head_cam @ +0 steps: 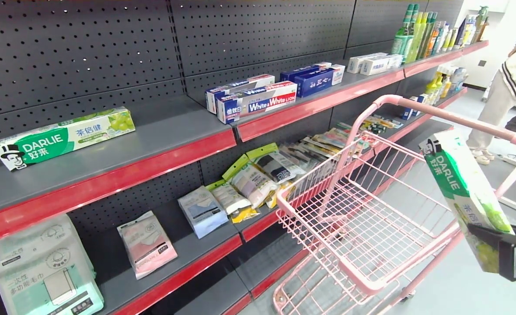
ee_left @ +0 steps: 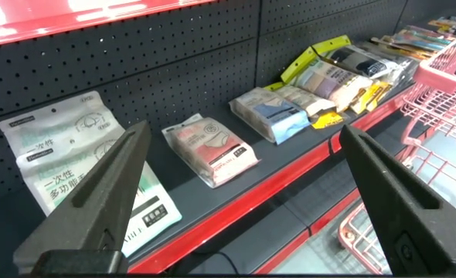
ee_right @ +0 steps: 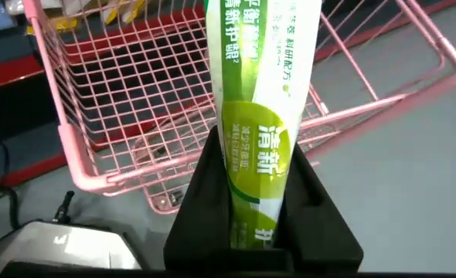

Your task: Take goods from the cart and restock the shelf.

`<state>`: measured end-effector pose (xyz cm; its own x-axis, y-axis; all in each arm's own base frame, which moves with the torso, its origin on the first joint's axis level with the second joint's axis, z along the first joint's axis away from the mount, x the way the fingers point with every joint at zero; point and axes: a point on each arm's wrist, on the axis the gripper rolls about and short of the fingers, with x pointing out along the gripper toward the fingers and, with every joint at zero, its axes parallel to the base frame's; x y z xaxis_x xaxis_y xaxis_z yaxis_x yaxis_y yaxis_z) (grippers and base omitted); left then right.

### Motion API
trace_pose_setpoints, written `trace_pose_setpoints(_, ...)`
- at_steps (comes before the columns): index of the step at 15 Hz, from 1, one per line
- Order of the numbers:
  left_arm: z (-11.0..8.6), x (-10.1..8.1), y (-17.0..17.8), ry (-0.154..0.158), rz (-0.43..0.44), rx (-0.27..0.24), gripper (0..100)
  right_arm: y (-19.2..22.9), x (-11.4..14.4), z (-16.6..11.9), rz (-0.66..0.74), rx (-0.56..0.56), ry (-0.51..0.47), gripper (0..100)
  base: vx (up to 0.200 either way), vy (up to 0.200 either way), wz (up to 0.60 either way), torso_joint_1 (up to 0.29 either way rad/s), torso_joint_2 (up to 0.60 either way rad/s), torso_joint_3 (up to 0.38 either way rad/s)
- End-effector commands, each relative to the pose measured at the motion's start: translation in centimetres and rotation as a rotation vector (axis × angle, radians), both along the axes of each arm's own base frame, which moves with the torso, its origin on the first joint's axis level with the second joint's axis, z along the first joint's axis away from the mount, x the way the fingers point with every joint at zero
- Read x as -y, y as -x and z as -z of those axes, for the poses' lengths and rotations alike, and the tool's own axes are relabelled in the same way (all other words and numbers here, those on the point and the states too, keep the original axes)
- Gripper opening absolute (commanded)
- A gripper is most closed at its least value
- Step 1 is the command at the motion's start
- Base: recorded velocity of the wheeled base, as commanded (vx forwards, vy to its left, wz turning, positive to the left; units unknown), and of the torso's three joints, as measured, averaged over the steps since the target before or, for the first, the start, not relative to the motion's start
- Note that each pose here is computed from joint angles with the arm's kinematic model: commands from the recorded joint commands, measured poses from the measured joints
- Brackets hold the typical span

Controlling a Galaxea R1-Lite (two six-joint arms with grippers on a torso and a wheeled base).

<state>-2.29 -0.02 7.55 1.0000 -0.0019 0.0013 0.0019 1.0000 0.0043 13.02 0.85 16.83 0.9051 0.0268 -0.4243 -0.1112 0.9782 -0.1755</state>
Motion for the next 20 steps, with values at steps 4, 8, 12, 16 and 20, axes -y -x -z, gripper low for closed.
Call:
trace_pose_setpoints(4,0.0,0.0,0.0,0.000,0.000,-0.001,100,6.2,0.6,1.2,0.032,0.154,0.080,0,0.000,0.000,0.00,0.105,-0.24,-0.138)
trace_pose_setpoints(8,0.0,0.0,0.0,0.000,0.000,-0.001,100,8.0,0.8,1.5,0.030,0.159,0.115,0,0.000,0.000,0.00,0.227,-0.53,-0.299)
trace_pose_setpoints(12,0.0,0.0,0.0,0.000,0.000,-0.001,100,8.0,0.8,0.7,0.034,0.192,0.140,0,0.000,0.000,0.00,0.261,-0.60,-0.333)
trace_pose_setpoints(16,0.0,0.0,0.0,0.000,0.000,-0.001,100,8.5,0.9,0.9,0.038,0.205,0.154,0,0.000,0.000,0.00,0.215,-0.47,-0.255)
trace_pose_setpoints(20,0.0,0.0,0.0,0.000,0.000,-0.001,100,8.6,0.9,1.0,0.047,0.208,0.171,0,0.000,0.000,0.00,0.182,-0.38,-0.205)
